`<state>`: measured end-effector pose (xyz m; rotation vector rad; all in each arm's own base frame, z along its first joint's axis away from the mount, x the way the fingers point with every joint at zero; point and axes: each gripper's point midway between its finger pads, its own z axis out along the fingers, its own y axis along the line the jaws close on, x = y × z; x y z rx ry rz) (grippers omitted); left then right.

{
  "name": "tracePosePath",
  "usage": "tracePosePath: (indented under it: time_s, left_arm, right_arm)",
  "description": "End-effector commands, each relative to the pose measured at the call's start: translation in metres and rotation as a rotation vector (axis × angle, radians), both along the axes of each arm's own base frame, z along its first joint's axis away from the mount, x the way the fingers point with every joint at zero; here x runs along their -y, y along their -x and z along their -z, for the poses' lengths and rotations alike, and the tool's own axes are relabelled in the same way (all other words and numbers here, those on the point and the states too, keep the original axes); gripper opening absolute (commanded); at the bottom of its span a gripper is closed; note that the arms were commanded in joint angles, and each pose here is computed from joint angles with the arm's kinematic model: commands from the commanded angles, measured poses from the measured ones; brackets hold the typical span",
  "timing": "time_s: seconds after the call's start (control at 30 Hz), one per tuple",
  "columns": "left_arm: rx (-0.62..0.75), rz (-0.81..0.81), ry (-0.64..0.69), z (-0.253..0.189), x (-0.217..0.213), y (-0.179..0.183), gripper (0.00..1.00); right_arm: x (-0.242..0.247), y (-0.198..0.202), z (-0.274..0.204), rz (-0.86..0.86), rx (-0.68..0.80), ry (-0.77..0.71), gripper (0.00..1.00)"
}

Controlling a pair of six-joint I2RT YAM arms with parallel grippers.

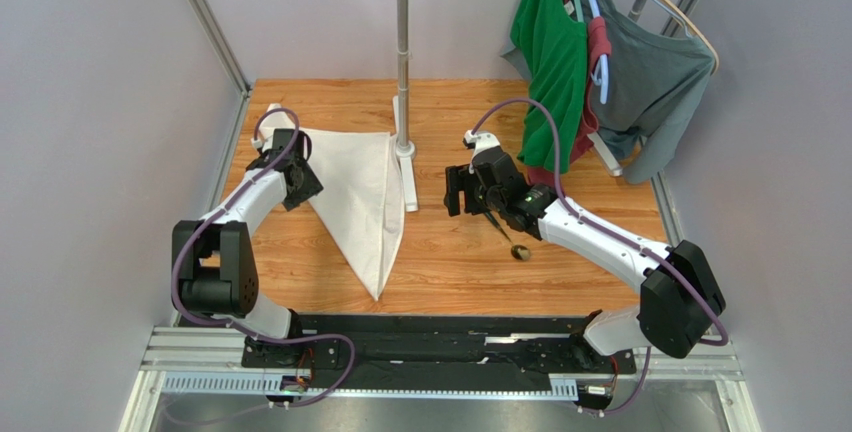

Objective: Fold the napkin, place the utensils inside, and roll it up

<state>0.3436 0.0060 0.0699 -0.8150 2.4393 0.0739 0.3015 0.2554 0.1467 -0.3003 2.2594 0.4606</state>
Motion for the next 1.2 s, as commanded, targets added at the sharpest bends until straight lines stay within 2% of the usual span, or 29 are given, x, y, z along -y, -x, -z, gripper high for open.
tracePosePath:
  time_s: [0.0, 0.63, 0.77, 0.9, 0.93, 0.97, 1.0, 1.03, 1.17]
  left_arm:
    - [0.04, -0.027, 0.06, 0.01, 0.0, -0.012, 0.56]
    - [-0.022, -0.063, 0.155, 0.044, -0.017, -0.023, 0.5]
    - [-0.032, -0.04, 0.164, 0.046, -0.014, -0.028, 0.4]
    - [-0.053, -0.033, 0.172, 0.049, -0.013, -0.031, 0.34]
    - [-0.056, -0.029, 0.173, 0.049, -0.012, -0.031, 0.25]
    - [-0.056, -0.031, 0.173, 0.049, -0.013, -0.031, 0.22]
    - [-0.057, -0.03, 0.175, 0.049, -0.013, -0.031, 0.14]
    - [-0.061, -0.028, 0.176, 0.049, -0.012, -0.031, 0.01]
    - [-0.071, -0.027, 0.199, 0.048, -0.015, -0.028, 0.0]
  right_arm:
    - [-0.005, -0.005, -0.024, 0.01, 0.05, -0.067, 0.77]
    - [-0.004, -0.008, -0.027, 0.022, 0.055, -0.062, 0.77]
    - [-0.004, -0.007, -0.03, 0.022, 0.058, -0.071, 0.77]
    - [-0.002, -0.007, -0.034, 0.027, 0.068, -0.076, 0.77]
    - [-0.003, -0.007, -0.035, 0.024, 0.07, -0.076, 0.78]
    - [-0.002, -0.007, -0.035, 0.028, 0.072, -0.077, 0.78]
    - [-0.002, -0.006, -0.037, 0.027, 0.076, -0.079, 0.78]
    - [-0.001, -0.006, -0.036, 0.027, 0.076, -0.076, 0.78]
    - [-0.001, -0.007, -0.036, 0.024, 0.079, -0.074, 0.78]
